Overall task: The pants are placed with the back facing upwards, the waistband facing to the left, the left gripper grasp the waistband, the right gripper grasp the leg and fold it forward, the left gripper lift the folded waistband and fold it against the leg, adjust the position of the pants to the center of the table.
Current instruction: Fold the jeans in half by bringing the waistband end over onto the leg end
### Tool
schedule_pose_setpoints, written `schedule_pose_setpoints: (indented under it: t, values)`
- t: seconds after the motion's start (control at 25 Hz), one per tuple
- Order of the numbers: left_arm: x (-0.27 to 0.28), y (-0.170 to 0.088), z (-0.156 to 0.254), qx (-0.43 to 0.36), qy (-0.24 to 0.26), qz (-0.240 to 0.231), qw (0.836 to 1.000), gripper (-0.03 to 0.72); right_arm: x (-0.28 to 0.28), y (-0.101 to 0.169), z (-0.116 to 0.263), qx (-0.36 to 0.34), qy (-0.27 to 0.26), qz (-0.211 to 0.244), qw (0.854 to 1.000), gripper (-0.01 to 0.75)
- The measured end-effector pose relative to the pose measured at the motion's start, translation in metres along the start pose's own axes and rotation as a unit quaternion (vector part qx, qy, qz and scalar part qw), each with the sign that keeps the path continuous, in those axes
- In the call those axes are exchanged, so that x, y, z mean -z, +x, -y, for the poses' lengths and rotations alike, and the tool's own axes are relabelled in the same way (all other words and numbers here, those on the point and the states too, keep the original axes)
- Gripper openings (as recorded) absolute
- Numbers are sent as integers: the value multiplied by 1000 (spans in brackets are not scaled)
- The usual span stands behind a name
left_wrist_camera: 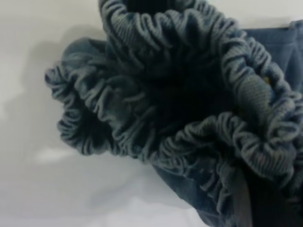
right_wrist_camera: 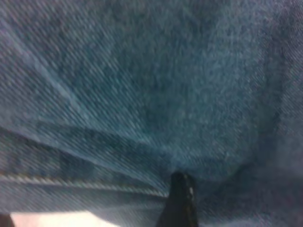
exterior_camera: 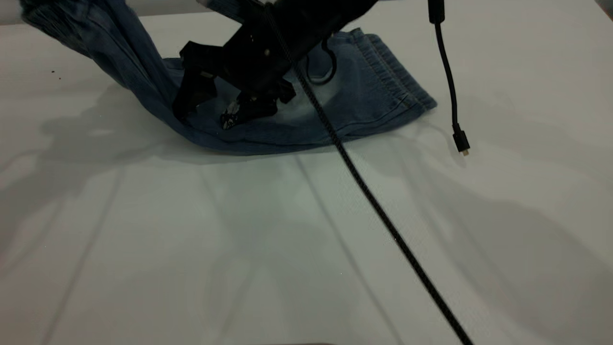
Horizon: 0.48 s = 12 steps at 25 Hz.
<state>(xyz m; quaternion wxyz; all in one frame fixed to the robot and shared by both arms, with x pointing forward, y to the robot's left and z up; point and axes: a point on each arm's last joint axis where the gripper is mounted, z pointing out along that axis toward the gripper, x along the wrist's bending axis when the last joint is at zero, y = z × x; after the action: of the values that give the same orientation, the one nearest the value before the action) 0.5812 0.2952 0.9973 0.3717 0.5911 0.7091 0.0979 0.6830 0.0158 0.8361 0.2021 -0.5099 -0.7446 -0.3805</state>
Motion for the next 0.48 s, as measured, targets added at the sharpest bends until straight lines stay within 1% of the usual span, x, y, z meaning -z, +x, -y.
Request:
schedule_pose_setpoints:
  t: [0.16,0.32,0.48]
  values:
    - [12,-6,-4,-8,-15,5,1000,69,36,-2,-22,38,1,12,999,521]
    - [13,-12,-3,-16,-16,11,1000,69,92,-4,-47,64,-19,36,997,521]
    - [7,-35,3,-43,-15,26,999,69,153,2,-69,78,-59,47,994,521]
